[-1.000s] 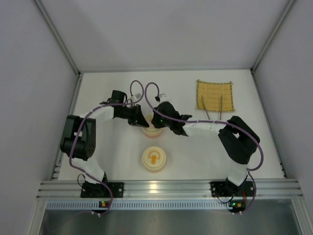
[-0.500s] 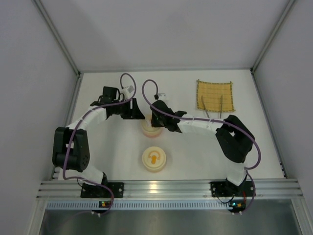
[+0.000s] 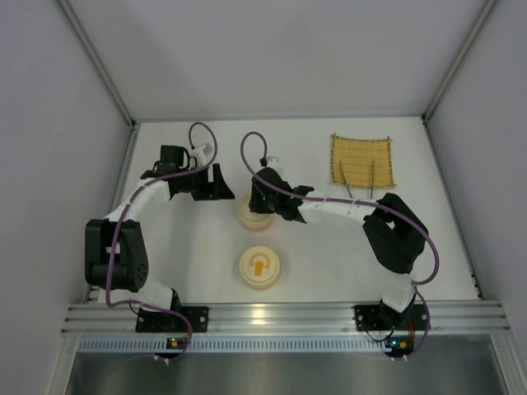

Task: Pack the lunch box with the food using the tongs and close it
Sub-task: Close the box lid on the packing box.

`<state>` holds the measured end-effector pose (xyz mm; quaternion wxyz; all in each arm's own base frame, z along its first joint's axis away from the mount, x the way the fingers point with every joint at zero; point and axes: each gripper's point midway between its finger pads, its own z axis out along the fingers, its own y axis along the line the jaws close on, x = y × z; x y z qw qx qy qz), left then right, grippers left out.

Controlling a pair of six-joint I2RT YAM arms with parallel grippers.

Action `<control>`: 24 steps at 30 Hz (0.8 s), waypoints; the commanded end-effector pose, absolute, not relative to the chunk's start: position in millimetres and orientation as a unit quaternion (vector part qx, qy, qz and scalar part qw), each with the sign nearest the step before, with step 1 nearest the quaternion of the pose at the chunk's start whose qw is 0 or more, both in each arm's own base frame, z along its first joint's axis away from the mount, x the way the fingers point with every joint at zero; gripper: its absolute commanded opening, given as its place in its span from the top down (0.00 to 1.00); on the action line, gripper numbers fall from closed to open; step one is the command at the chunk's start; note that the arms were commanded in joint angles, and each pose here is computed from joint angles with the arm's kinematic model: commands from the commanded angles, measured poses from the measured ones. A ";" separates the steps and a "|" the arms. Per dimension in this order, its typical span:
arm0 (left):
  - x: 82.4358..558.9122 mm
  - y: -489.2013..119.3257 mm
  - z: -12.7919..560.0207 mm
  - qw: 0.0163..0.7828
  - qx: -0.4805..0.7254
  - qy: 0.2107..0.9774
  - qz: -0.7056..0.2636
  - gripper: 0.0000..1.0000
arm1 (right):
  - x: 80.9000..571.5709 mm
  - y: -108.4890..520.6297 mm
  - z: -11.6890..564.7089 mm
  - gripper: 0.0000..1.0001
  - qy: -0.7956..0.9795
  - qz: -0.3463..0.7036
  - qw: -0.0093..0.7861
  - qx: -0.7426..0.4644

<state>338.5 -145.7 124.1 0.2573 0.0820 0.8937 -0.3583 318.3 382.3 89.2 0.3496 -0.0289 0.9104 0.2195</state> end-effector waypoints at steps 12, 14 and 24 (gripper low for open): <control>335.9 -149.3 159.9 0.295 0.122 0.871 -0.373 0.24 | 289.2 354.6 72.0 0.43 0.938 0.149 0.302 -0.086; 334.9 -150.8 161.7 0.293 0.122 0.870 -0.377 0.24 | 291.5 355.3 76.4 0.42 0.935 0.151 0.308 -0.091; 331.4 -154.0 164.0 0.288 0.124 0.866 -0.390 0.25 | 296.7 353.6 101.9 0.25 0.917 0.191 0.336 -0.101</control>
